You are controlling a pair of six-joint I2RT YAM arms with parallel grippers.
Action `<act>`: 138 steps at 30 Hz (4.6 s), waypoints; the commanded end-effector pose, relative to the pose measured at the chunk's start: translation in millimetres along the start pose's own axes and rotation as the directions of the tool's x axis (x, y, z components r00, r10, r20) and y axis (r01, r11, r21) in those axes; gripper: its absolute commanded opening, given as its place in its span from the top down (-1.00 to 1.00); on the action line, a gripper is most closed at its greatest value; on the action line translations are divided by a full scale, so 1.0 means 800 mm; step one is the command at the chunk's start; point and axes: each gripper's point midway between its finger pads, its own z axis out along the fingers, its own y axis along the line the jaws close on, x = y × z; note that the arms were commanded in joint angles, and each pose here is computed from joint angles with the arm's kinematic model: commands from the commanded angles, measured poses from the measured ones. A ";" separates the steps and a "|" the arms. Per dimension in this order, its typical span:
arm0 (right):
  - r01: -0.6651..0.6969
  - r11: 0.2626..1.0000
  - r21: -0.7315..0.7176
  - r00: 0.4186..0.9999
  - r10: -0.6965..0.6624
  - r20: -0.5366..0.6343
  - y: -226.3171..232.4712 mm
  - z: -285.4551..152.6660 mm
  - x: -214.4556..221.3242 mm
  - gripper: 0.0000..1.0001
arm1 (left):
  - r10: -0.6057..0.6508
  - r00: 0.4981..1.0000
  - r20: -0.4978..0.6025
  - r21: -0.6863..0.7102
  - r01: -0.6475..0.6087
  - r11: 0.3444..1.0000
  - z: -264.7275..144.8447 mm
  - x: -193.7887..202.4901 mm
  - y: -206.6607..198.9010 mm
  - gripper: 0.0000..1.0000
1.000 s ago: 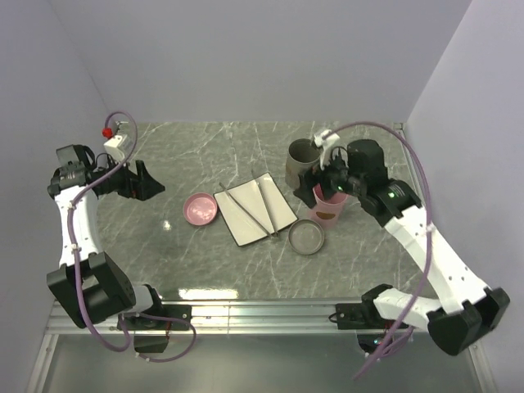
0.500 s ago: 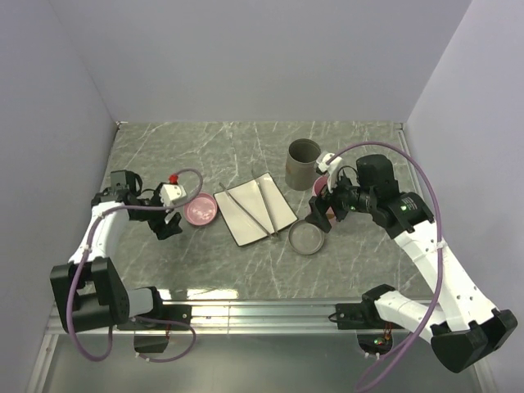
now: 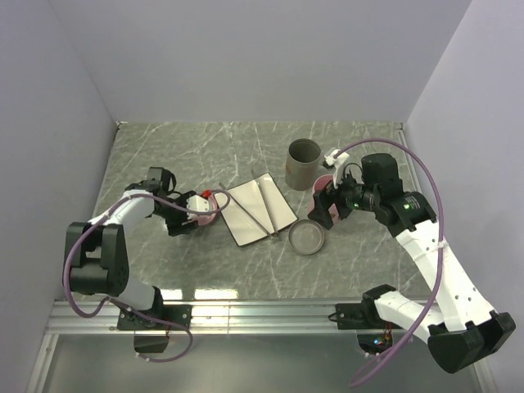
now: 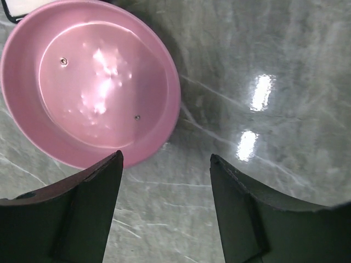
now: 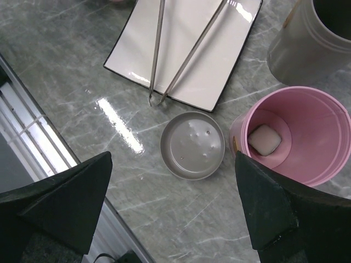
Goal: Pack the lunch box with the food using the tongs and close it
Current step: Pick up the box lid from the center of the board.
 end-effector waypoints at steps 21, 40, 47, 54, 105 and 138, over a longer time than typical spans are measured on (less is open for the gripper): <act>-0.054 0.998 0.040 0.998 0.053 0.038 -0.018 -0.004 -0.024 -1.00 | 0.202 0.974 -0.103 0.036 -0.199 0.979 0.044 0.011 0.012 0.20; -0.167 0.985 0.047 0.957 0.150 0.248 -0.060 -0.021 -0.107 -0.99 | -0.013 0.923 0.383 0.076 -0.018 0.997 -0.112 -0.189 -0.030 0.99; -0.209 0.978 0.010 0.937 0.198 0.288 -0.072 -0.020 -0.144 -0.99 | -0.349 0.629 0.695 0.346 0.133 0.929 -0.208 -0.324 -0.033 0.99; -0.383 0.904 -0.190 0.843 0.426 0.329 -0.058 -0.009 -0.174 -1.00 | -0.334 0.326 0.885 0.291 0.173 0.941 -0.290 -0.382 -0.026 0.99; -0.571 0.223 -0.790 0.485 0.868 -0.106 0.119 0.047 -0.339 -0.26 | 0.043 0.312 0.949 -0.059 0.042 0.997 -0.320 -0.441 -0.028 0.95; -0.515 0.551 -0.657 0.584 0.786 0.202 0.030 0.015 -0.298 1.00 | -0.151 0.449 0.881 -0.003 0.323 0.946 -0.304 -0.415 0.005 -0.63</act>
